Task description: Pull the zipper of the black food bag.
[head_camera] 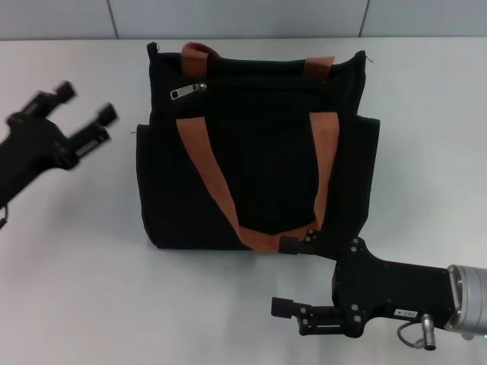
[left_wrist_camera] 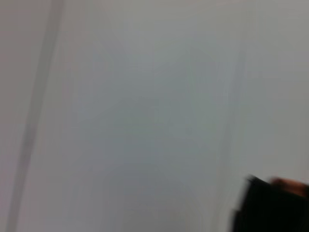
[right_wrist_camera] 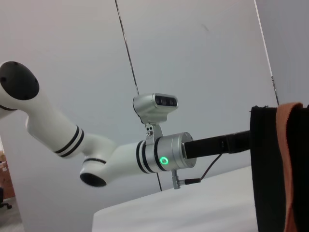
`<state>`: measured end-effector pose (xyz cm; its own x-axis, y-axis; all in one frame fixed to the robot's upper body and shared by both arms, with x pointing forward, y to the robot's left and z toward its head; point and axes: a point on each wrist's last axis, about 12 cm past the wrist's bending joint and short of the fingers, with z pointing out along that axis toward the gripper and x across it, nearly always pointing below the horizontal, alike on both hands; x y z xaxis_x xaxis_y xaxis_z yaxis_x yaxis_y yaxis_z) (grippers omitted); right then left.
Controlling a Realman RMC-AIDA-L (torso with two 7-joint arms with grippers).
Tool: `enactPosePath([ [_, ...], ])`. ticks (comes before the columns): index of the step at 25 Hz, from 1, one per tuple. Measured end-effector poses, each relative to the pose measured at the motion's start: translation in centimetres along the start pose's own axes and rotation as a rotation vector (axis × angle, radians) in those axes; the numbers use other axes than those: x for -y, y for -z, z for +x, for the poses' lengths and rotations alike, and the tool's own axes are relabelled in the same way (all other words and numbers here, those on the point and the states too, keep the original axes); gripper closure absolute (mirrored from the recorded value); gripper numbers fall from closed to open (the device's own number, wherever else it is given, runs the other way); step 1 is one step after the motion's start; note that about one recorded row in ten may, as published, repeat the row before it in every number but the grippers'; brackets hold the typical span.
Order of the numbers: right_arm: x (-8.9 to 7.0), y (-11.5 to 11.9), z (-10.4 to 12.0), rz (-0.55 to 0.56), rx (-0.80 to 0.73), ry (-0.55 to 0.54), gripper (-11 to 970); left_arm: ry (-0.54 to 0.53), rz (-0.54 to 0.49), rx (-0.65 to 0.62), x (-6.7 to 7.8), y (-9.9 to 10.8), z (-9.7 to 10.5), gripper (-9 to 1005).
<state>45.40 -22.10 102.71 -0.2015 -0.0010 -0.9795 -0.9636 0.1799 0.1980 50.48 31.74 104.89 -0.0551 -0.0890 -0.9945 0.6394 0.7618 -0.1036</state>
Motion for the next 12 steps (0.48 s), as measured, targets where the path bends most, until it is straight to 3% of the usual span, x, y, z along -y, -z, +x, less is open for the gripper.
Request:
enactPosePath([
  [2,0.0,0.1,0.1,0.009,-0.007,-0.002,122,-0.073,0.11,-0.062,0.4,-0.6,-0.3,164],
  [12,0.6,-0.3,-0.1,0.012,-0.018,0.011,122,-0.145,0.272,-0.1,1.1,-3.9,-1.6,164],
])
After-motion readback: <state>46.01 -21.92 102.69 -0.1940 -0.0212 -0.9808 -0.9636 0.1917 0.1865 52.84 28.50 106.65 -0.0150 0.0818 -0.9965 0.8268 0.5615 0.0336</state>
